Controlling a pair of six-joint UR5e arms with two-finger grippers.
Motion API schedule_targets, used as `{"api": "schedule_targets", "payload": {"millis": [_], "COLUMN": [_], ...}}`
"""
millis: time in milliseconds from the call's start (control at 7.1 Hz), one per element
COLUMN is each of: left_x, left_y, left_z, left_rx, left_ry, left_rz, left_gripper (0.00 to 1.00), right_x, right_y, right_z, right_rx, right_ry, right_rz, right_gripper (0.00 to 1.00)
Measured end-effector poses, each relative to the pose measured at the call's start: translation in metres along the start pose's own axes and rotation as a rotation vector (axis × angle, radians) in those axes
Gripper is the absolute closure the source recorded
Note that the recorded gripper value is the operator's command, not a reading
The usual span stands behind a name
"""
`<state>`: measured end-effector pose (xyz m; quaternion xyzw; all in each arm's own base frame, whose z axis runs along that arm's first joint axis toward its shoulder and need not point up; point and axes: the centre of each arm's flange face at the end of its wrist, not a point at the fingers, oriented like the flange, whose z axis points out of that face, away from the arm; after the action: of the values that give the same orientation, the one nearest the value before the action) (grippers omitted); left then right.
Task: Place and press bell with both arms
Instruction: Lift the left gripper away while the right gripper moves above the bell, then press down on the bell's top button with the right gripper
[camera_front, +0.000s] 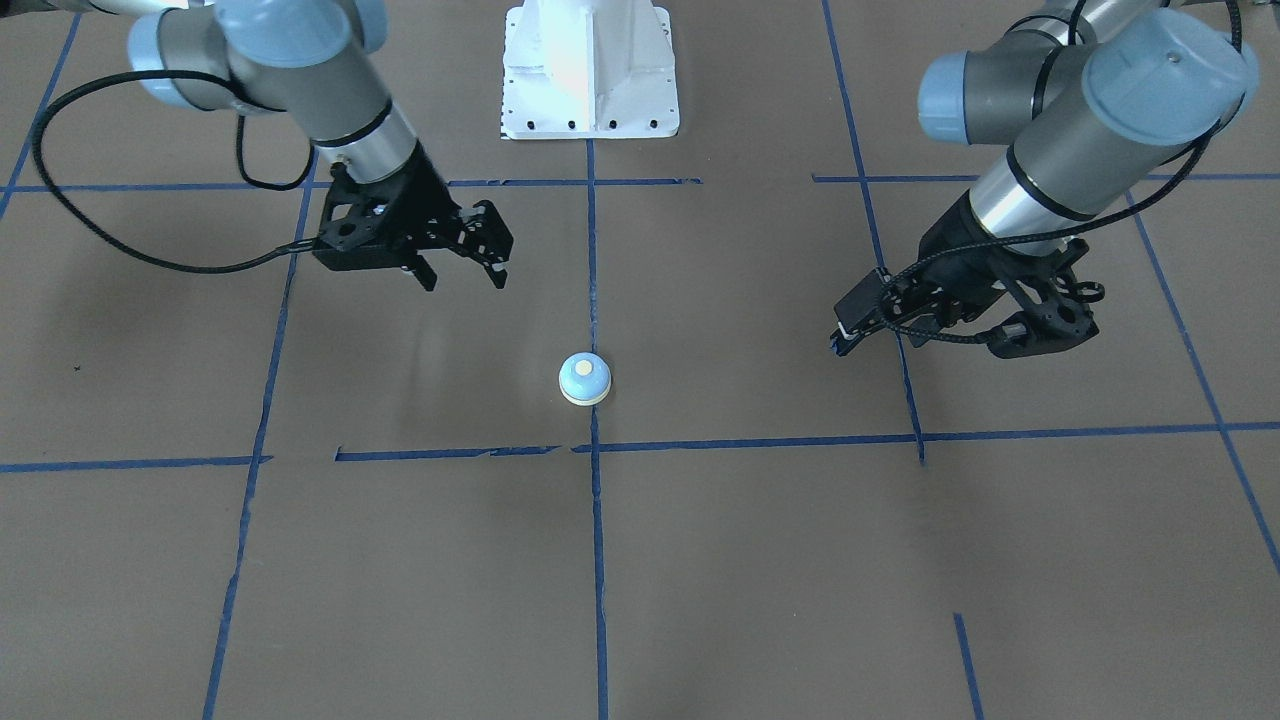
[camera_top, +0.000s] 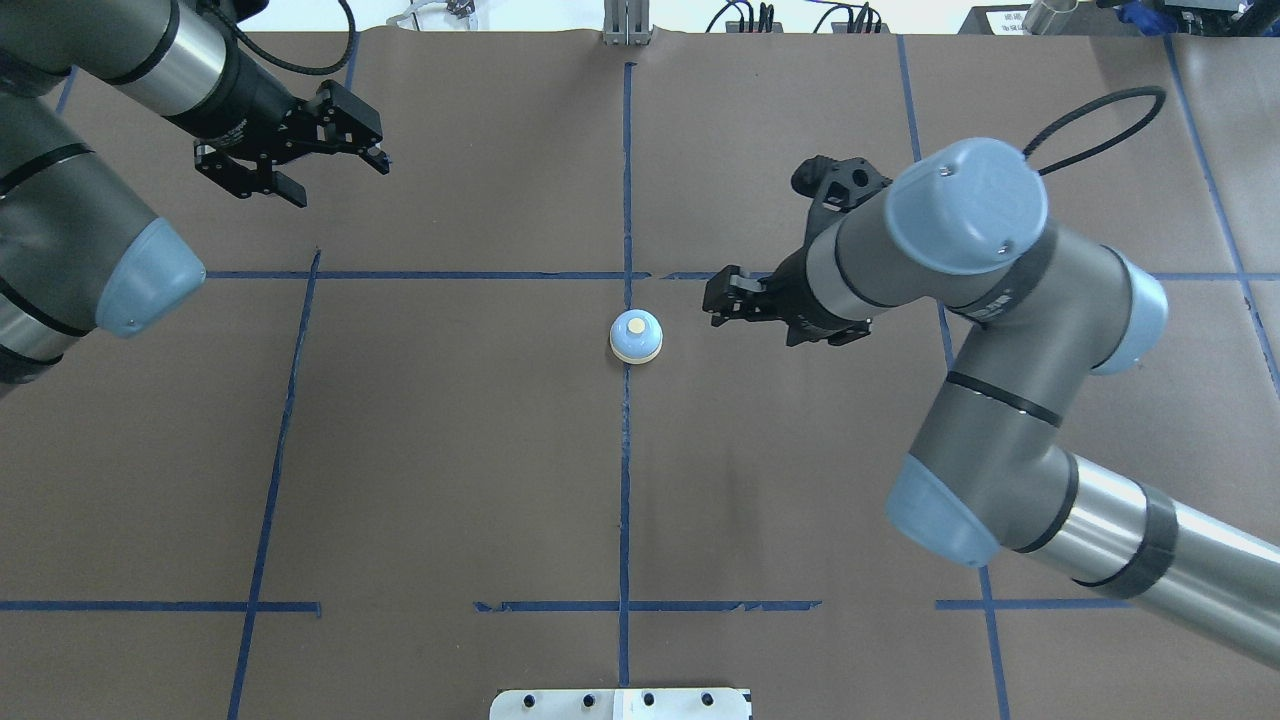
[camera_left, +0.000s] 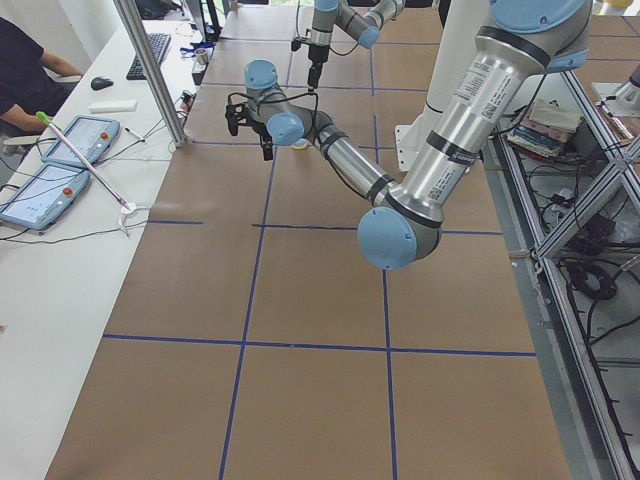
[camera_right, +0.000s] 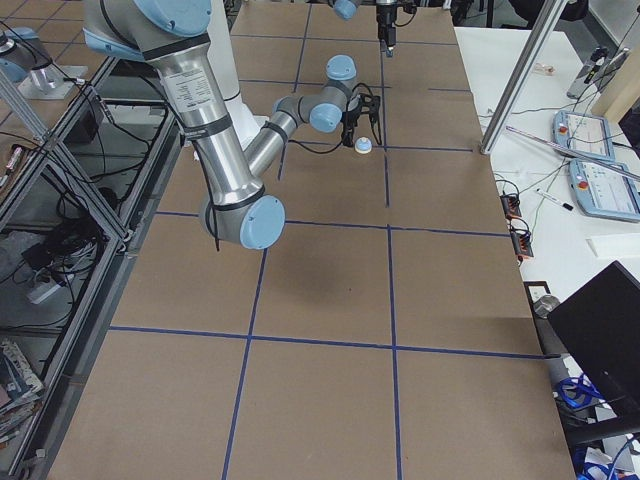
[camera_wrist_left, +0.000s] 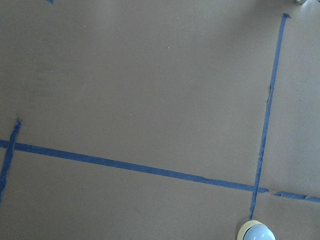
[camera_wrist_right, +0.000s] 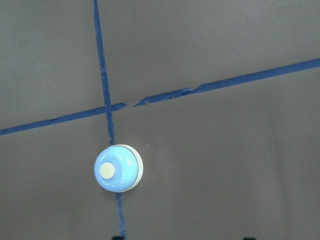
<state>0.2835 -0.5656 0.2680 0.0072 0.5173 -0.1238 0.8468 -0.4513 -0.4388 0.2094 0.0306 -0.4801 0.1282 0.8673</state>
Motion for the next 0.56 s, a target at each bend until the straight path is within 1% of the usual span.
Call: {"api": "schedule_targets", "payload": {"millis": [141, 282, 563], "left_x": [-0.019, -0.032, -0.040], "left_y": [0.004, 0.008, 0.011], "left_z": [-0.007, -0.011, -0.011], "left_rx": [0.006, 0.009, 0.013], "left_ry": [-0.006, -0.013, -0.020], "left_rz": [0.012, 0.023, 0.028], "left_gripper": [0.00, 0.00, 0.00], "right_x": [-0.040, -0.074, -0.109], "right_y": [0.002, -0.002, -0.010], "right_z": [0.017, 0.037, 0.067], "right_rx": [0.001, -0.002, -0.010], "right_ry": [0.047, 0.083, 0.136], "right_rz": [0.059, 0.096, 0.123], "right_gripper": [1.00, 1.00, 1.00]}}
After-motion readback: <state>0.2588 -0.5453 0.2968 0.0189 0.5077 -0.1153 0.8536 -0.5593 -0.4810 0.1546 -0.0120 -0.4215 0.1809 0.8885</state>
